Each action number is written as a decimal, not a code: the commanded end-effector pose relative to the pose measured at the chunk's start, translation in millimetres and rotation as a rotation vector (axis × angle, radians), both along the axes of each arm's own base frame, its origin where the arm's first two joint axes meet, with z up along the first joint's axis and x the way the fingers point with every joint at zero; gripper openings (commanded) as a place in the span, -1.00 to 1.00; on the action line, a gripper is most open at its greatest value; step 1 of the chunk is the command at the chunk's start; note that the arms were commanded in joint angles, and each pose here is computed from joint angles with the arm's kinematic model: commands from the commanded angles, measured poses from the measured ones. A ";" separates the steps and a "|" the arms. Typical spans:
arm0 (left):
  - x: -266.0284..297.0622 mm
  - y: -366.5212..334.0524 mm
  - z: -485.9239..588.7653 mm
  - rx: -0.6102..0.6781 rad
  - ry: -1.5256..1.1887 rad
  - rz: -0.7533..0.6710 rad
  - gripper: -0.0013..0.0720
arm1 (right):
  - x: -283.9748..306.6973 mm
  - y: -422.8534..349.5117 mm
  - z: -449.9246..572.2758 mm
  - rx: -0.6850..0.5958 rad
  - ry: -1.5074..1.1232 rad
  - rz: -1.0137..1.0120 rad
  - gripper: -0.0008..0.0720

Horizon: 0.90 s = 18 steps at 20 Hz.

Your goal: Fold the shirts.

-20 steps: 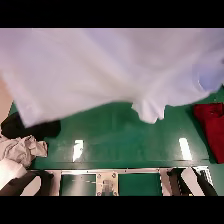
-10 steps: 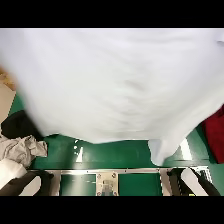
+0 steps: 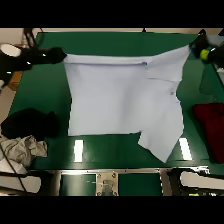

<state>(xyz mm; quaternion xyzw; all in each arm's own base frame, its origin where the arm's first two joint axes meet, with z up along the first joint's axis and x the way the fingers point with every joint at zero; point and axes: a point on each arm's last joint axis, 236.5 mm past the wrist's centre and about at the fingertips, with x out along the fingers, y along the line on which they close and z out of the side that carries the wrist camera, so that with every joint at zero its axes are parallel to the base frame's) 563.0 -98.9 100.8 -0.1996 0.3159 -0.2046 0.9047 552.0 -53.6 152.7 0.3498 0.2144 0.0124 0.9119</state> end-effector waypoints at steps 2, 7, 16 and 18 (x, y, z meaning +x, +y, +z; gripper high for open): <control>36.9 1.3 -96.3 -0.057 0.094 0.057 -0.90 | 29.7 -14.7 -129.1 0.060 0.178 -0.074 -0.94; 18.0 -15.7 -97.0 -0.069 0.149 -0.075 -0.90 | -3.0 -44.1 -165.6 0.079 0.327 -0.020 -0.95; -54.7 11.8 -161.9 0.072 0.541 -0.108 -0.90 | -74.4 -46.2 -224.4 0.136 0.570 0.078 -0.95; -61.6 12.2 -173.5 0.075 0.566 -0.102 -0.90 | -80.0 -43.9 -231.1 0.145 0.587 0.078 -0.95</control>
